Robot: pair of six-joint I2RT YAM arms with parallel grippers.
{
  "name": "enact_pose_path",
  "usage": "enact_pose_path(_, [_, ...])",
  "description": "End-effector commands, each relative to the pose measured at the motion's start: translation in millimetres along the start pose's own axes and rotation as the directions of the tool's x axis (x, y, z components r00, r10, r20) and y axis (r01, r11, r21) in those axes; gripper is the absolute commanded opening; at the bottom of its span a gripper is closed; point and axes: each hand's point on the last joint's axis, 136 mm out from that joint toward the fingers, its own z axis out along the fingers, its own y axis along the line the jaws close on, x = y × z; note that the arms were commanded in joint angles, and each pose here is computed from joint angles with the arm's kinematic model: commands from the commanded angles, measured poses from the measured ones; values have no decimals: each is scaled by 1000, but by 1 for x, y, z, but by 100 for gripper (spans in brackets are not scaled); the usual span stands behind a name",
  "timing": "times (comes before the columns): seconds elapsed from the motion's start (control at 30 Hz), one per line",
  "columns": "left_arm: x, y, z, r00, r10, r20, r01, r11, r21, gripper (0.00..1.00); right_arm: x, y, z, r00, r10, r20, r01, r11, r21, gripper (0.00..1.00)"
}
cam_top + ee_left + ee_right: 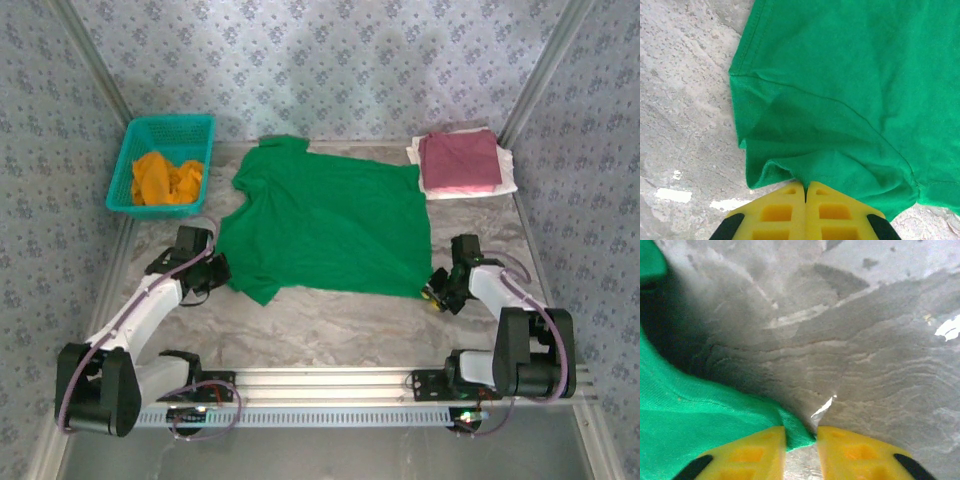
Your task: Fold and stack the t-shirts
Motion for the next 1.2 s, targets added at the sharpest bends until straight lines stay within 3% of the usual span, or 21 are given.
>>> enact_pose_path(0.0, [2, 1, 1, 1000, -10, -3, 10, 1000, 10, 0, -7, 11, 9, 999, -25, 25, 25, 999, -27, 17])
enact_pose_path(0.13, [2, 2, -2, 1000, -12, 7, 12, 1000, 6, 0, -17, 21, 0, 997, -58, 58, 60, 998, -31, 10])
enact_pose_path(0.27, [-1, 2, -6, 1000, -10, 24, 10, 1000, 4, 0, -23, 25, -8, 993, -86, 81, 88, 996, -15, 11])
enact_pose_path(0.5, [-1, 2, -7, 1000, -10, 24, 10, 1000, 4, 0, -24, 33, -15, 990, -108, 87, 111, 993, -35, 0])
enact_pose_path(0.63, [-2, 3, -11, 999, -16, 31, 16, 1000, 0, 0, -22, 34, -21, 990, -111, 92, 115, 993, -39, 0])
enact_pose_path(0.8, [-3, 13, -36, 994, -37, 100, 41, 999, -33, 0, -11, 31, -38, 989, -124, 87, 128, 991, -44, 0])
enact_pose_path(0.93, [-1, 12, -57, 984, -16, 178, 13, 1000, 18, 0, -3, 19, -50, 987, -129, 97, 131, 991, -14, 0])
enact_pose_path(1.17, [41, 8, -46, 998, -66, 19, 65, 997, 51, 0, 23, -5, -48, 992, -112, 51, 112, 994, 2, 0])
